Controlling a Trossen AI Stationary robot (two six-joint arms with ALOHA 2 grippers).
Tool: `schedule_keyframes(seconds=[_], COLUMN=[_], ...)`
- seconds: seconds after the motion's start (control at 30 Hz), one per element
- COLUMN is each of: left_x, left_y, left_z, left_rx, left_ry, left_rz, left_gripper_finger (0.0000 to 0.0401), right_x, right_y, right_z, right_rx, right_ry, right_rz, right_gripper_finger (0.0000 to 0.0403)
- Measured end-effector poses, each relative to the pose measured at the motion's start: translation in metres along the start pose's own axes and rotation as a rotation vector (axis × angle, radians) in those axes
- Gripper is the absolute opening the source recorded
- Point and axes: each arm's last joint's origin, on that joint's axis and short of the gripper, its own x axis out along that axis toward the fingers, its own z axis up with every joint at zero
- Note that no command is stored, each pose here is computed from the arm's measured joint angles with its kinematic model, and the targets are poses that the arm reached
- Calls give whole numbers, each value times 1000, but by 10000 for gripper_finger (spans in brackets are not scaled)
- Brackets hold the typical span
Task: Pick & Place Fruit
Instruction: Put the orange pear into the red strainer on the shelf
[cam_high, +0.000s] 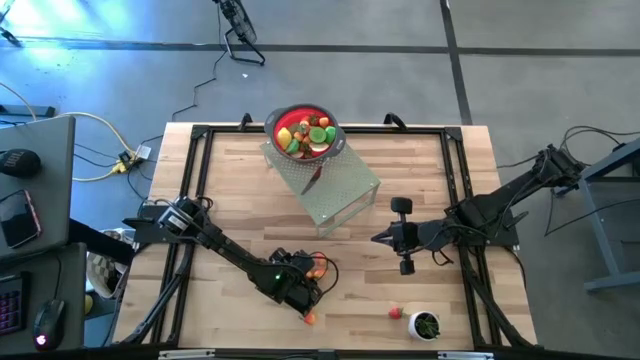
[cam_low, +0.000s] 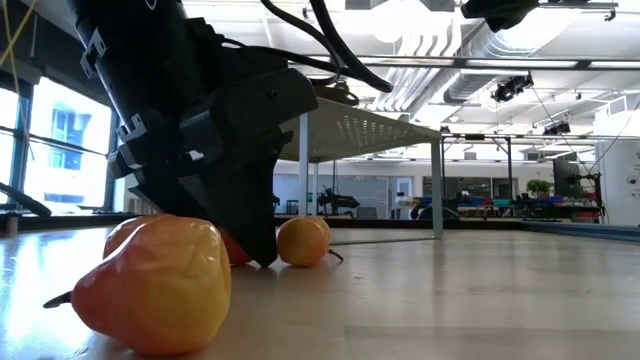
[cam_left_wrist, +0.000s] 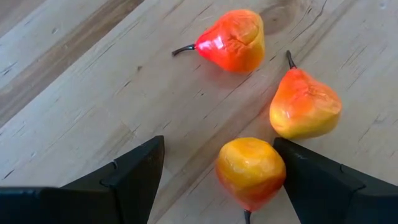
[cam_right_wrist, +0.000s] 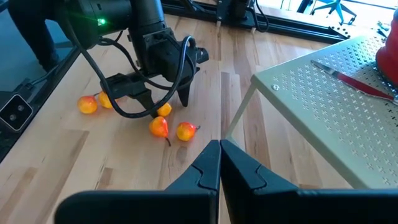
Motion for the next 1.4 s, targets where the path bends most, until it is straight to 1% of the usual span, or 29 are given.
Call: schedule_keyframes(seconds=[0.23, 0.73, 0.83, 1.4], left_x=[-3, -5, -8, -10], left_y=[0, 0, -3, -6], left_z=[0, 1, 2, 4], left_rx=[-1, -10, -16, -28], left_ry=[36, 51, 69, 45], left_rz=[-12, -22, -33, -45], left_gripper_finger=[294, 294, 294, 291], right_x=[0, 1, 1, 1], right_y=[-1, -1, -1, -1], right_z=[0, 0, 1, 1], right_rx=[4, 4, -18, -16], right_ry=[-1, -3, -3, -3], right_rz=[-3, -8, -9, -8], right_gripper_finger=[2, 2, 2, 2])
